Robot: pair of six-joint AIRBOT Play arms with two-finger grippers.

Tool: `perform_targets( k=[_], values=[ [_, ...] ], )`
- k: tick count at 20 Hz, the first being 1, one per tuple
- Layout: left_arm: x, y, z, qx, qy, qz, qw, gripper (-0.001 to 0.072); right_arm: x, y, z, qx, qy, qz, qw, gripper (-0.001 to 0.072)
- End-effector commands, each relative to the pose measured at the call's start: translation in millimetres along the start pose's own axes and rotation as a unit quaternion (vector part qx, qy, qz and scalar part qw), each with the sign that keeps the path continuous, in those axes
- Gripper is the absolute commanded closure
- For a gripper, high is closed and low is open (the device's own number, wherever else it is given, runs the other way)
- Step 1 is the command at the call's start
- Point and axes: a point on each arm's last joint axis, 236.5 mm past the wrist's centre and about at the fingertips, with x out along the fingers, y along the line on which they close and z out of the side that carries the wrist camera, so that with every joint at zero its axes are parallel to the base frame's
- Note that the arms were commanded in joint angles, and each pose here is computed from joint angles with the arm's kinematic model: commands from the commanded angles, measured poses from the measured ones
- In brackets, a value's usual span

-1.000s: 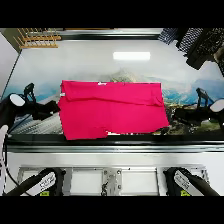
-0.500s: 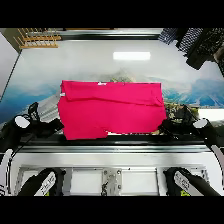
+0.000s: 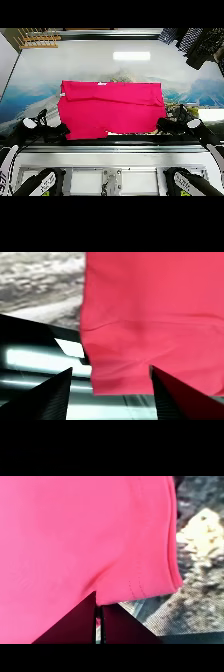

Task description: Fold the clothes and pants, and hang the long-sleeved shirts on hangers.

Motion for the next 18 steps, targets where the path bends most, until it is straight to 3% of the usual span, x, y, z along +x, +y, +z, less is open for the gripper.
perform_targets(
  k=[1,3,4,8,11,14,18],
  values=[
    [16,-14,-20,0.027,0.047,-0.007,0.999,0.0258,1,1,1,0.0,-0.004,0.001,1.0,0.0699],
    [20,-22,-27,0.05,0.057,-0.004,0.997,0.0641,-1,3,3,-0.001,-0.005,0.002,1.0,0.0699],
    [17,-25,-28,0.059,0.052,-0.005,0.997,0.0701,-3,6,5,-0.004,-0.003,0.005,1.0,0.0699],
    [-32,-35,-30,0.089,0.027,-0.015,0.996,0.0701,-35,19,12,-0.071,0.022,-0.004,0.997,0.07],
    [-77,-38,-54,0.076,0.021,-0.029,0.996,0.0701,-74,11,-7,-0.121,0.071,-0.052,0.989,0.07],
    [-109,-45,-76,0.079,0.005,-0.036,0.996,0.0701,-115,-17,-25,-0.108,0.115,-0.14,0.978,0.07],
    [-131,-56,-66,0.087,-0.035,-0.041,0.995,0.0702,-132,-11,-22,-0.114,0.127,-0.151,0.974,0.07]
  ],
)
